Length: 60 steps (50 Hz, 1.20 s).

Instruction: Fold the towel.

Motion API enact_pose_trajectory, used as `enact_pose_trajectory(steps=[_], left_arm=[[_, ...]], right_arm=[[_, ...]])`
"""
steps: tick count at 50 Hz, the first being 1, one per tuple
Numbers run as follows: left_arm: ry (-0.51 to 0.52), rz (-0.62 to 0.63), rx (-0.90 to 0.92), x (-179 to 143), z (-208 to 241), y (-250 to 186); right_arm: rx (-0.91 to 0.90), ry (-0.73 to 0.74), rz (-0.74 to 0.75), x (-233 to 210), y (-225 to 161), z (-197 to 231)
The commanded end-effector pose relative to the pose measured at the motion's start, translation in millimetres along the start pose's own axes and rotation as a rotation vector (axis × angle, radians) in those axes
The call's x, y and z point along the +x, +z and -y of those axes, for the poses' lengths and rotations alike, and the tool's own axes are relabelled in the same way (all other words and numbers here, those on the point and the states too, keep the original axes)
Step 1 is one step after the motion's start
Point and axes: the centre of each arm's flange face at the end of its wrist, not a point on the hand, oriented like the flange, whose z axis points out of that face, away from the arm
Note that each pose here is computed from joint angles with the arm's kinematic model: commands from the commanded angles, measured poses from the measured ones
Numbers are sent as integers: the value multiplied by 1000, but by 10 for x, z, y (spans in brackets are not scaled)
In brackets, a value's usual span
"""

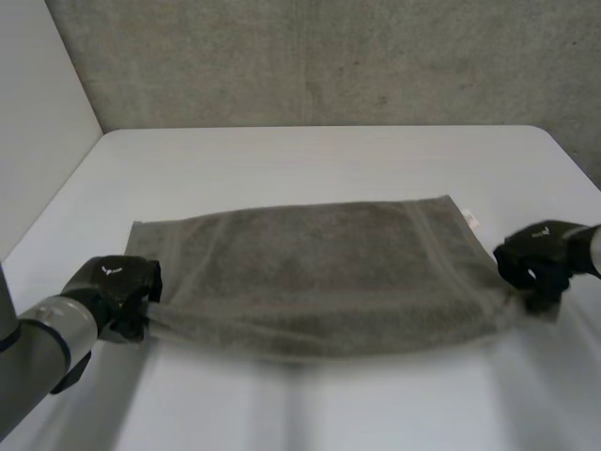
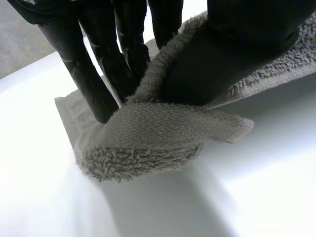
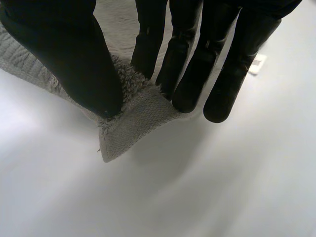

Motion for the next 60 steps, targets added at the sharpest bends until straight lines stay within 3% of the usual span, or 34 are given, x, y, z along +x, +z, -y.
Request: enact_pose_trajectory(steps=[1, 11, 13, 21, 32, 40, 60], left_arm=[[35, -60, 25, 126, 84, -336], [39, -120, 108, 145, 239, -252], [44, -120, 101, 139, 213, 18], [48, -101, 127, 84, 248, 665], [60, -58, 253, 12, 340, 1330], [62, 6, 288, -45, 333, 1630], [75, 28, 363, -43, 311, 1818]], right_arm=[[-18, -13, 29, -57, -328, -66], [63, -49, 33, 0, -253, 12], [87, 18, 9, 139, 11, 0], [211, 45, -86, 178, 632, 254], [371, 101, -265, 275, 1221, 437], [435, 114, -401, 407, 1419, 469], [433, 113, -420, 338, 1653, 475]])
